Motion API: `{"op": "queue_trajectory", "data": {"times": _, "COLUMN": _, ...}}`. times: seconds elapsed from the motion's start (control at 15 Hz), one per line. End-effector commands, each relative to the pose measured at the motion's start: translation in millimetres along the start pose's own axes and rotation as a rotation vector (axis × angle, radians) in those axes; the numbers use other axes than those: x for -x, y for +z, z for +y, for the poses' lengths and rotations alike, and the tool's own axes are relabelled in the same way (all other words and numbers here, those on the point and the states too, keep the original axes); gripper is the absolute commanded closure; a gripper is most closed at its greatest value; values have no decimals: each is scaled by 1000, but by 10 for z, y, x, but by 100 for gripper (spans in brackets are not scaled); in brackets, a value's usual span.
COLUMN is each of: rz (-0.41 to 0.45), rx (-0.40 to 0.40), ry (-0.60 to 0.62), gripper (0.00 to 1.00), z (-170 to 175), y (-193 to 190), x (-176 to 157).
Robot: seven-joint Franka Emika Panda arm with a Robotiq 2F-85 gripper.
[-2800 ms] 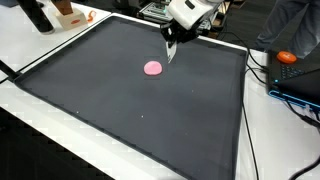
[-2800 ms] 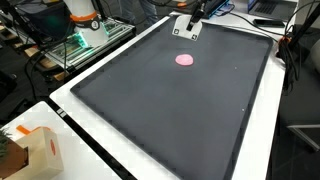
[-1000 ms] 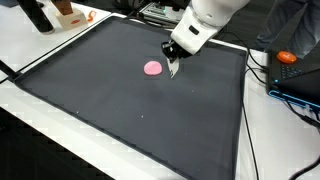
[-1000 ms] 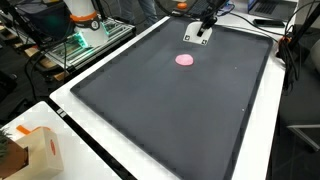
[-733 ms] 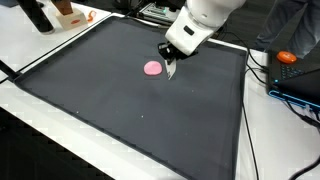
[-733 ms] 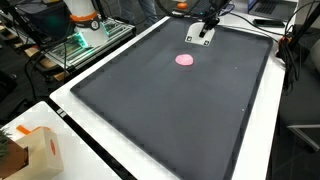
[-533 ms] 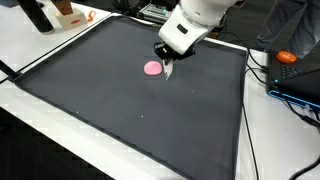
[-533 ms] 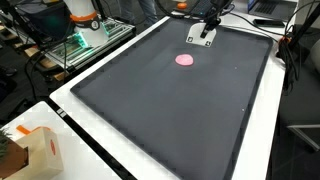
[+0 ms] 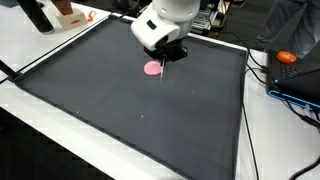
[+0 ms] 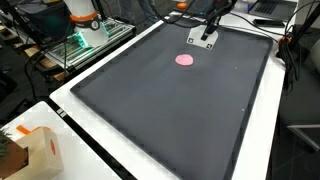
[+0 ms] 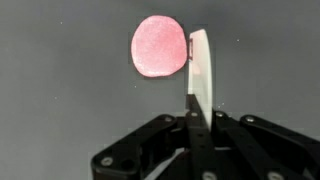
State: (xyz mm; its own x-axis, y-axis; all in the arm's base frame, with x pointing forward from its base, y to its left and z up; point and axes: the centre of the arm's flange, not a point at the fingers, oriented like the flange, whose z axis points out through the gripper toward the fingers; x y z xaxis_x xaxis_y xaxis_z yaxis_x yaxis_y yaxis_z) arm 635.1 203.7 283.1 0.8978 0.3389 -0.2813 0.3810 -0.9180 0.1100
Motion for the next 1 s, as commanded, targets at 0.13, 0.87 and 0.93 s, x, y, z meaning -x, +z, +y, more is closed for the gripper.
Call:
{"op": "queue_trajectory", "data": {"times": 0.13, "rz": 26, "rx": -125, "ry": 198, "gripper": 99, "z": 408, "y": 113, "x": 55}}
{"op": "queue_trajectory", "data": {"times": 0.87, "rz": 45, "rx": -389, "ry": 539, "gripper": 99, "z": 1067, "y": 504, "x": 431}}
{"op": "queue_trajectory", "data": {"times": 0.93, "rz": 46, "rx": -409, "ry": 564, "gripper": 99, "z": 1108, "y": 534, "x": 483}}
